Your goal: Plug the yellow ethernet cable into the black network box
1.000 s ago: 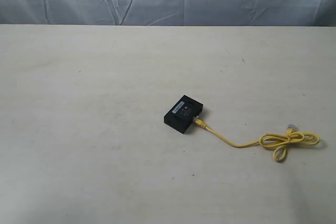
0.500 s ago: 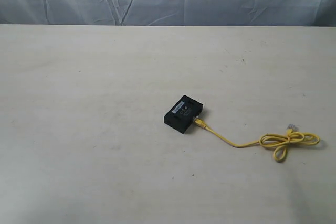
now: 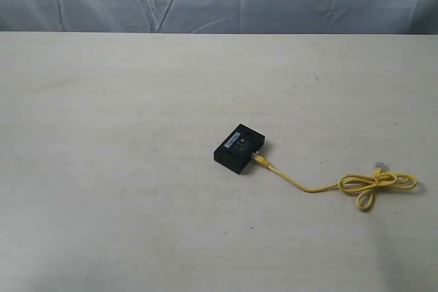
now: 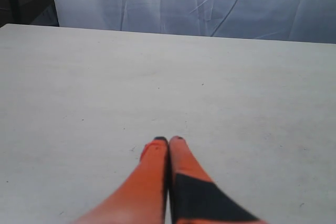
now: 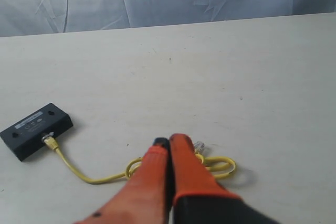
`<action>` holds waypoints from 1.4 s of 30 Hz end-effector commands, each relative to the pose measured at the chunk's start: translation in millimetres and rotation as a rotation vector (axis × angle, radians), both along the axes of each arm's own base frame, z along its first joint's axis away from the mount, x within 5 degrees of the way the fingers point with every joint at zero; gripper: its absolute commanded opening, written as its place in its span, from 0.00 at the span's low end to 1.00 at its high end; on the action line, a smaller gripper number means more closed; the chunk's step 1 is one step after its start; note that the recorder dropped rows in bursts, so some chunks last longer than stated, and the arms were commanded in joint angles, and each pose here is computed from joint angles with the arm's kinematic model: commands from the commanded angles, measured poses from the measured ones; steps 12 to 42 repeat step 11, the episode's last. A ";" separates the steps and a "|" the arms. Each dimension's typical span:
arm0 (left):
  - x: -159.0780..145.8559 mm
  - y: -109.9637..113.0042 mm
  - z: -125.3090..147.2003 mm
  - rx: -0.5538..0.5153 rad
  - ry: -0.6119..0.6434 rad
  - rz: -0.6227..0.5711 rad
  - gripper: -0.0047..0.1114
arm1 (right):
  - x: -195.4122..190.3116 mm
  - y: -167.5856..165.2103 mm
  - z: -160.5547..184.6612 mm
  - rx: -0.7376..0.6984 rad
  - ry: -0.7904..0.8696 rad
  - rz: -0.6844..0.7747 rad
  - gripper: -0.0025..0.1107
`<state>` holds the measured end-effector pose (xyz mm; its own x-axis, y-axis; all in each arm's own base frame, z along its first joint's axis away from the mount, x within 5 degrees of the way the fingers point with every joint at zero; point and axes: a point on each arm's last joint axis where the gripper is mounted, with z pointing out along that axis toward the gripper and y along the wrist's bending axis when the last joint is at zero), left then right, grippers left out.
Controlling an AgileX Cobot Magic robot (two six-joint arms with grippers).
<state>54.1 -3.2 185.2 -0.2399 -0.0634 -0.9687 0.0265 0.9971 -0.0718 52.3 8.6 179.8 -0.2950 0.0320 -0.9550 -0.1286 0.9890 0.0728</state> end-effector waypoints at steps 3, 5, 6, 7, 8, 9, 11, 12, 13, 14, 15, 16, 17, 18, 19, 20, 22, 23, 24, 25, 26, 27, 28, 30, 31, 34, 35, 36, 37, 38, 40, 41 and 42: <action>0.0 0.3 -0.3 0.006 -0.014 0.002 0.04 | 0.1 -0.3 0.7 0.003 -0.016 -0.005 0.02; 0.0 0.3 -0.3 0.006 -0.014 0.002 0.04 | 0.1 -0.3 0.7 0.003 -0.016 -0.005 0.02; 0.0 0.3 -0.3 0.006 -0.014 0.002 0.04 | 0.1 -0.3 0.7 0.003 -0.016 -0.005 0.02; 0.0 0.3 -0.3 0.006 -0.014 0.002 0.04 | 0.1 -0.3 0.7 0.003 -0.016 -0.005 0.02; 0.0 0.3 -0.3 0.006 -0.014 0.002 0.04 | 0.0 -0.3 0.4 0.003 -0.013 -0.005 0.02; 0.0 0.3 -0.3 0.006 -0.014 0.002 0.04 | 0.0 -0.3 0.4 0.003 -0.012 -0.005 0.02; 0.0 0.3 -0.3 0.006 -0.014 0.002 0.04 | 0.0 -0.3 0.4 0.003 -0.012 -0.005 0.02; 0.0 0.3 -0.3 0.006 -0.014 0.002 0.04 | 0.0 -0.3 0.4 0.003 -0.012 -0.005 0.02; 0.0 0.3 -0.3 0.006 -0.014 0.002 0.04 | 0.0 -0.3 0.4 0.003 -0.012 -0.005 0.02; 0.0 0.3 -0.3 0.006 -0.014 0.002 0.04 | 0.0 -0.3 0.4 0.003 -0.012 -0.005 0.02; 0.0 0.3 -0.3 0.006 -0.014 0.002 0.04 | 0.0 -0.3 0.4 0.003 -0.012 -0.005 0.02; 0.0 0.3 -0.3 0.006 -0.014 0.002 0.04 | 0.0 -0.3 0.4 0.003 -0.012 -0.005 0.02; 0.0 0.3 -0.3 0.006 -0.014 0.002 0.04 | 0.0 -0.3 0.4 0.003 -0.012 -0.005 0.02; 0.0 0.3 -0.3 0.006 -0.014 0.002 0.04 | 0.0 -0.3 0.4 0.003 -0.012 -0.005 0.02; 0.0 0.3 -0.3 0.006 -0.014 0.002 0.04 | 0.0 -0.3 0.4 0.003 -0.012 -0.005 0.02; 0.0 0.3 -0.3 0.006 -0.014 0.002 0.04 | 0.0 -0.3 0.4 0.003 -0.012 -0.005 0.02; 0.0 0.3 -0.3 0.006 -0.014 0.002 0.04 | 0.0 -0.3 0.4 0.003 -0.012 -0.005 0.02; 0.0 0.3 -0.3 0.006 -0.014 0.002 0.04 | 0.0 -0.3 0.4 0.003 -0.012 -0.005 0.02; 0.0 0.3 -0.3 0.006 -0.014 0.002 0.04 | 0.0 -0.3 0.4 0.003 -0.012 -0.005 0.02; 0.0 0.3 -0.3 0.006 -0.014 0.002 0.04 | 0.0 -0.3 0.4 0.003 -0.012 -0.005 0.02; 0.0 0.3 -0.3 0.006 -0.014 0.002 0.04 | 0.0 -0.3 0.4 0.003 -0.012 -0.005 0.02; 0.0 0.3 -0.3 0.006 -0.014 0.002 0.04 | 0.0 -0.3 0.4 0.003 -0.012 -0.005 0.02; 0.0 0.3 -0.3 0.006 -0.014 0.002 0.04 | 0.0 -0.3 0.4 0.003 -0.012 -0.005 0.02; 0.0 0.3 -0.3 0.006 -0.014 0.002 0.04 | 0.0 -0.3 0.4 0.003 -0.012 -0.005 0.02; 0.0 0.3 -0.3 0.006 -0.014 0.002 0.04 | 0.0 -0.3 0.4 0.003 -0.012 -0.005 0.02; 0.0 0.3 -0.3 0.006 -0.014 0.002 0.04 | 0.0 -0.3 0.4 0.003 -0.012 -0.005 0.02; 0.0 0.3 -0.3 0.006 -0.014 0.002 0.04 | 0.0 -0.3 0.4 0.003 -0.012 -0.005 0.02; 0.0 0.3 -0.3 0.006 -0.014 0.002 0.04 | 0.0 -0.3 0.4 0.003 -0.012 -0.005 0.02; 0.0 0.3 -0.3 0.006 -0.014 0.002 0.04 | 0.0 -0.3 0.4 0.003 -0.012 -0.005 0.02; 0.0 0.3 -0.3 0.006 -0.014 0.002 0.04 | 0.0 -0.3 0.4 0.003 -0.012 -0.005 0.02; 0.0 0.3 -0.3 0.006 -0.014 0.002 0.04 | 0.0 -0.3 0.4 0.003 -0.012 -0.005 0.02; 0.0 0.3 -0.3 0.006 -0.014 0.002 0.04 | 0.0 -0.3 0.4 0.003 -0.012 -0.005 0.02; 0.0 0.3 -0.3 0.006 -0.014 0.002 0.04 | 0.0 -0.3 0.4 0.003 -0.012 -0.005 0.02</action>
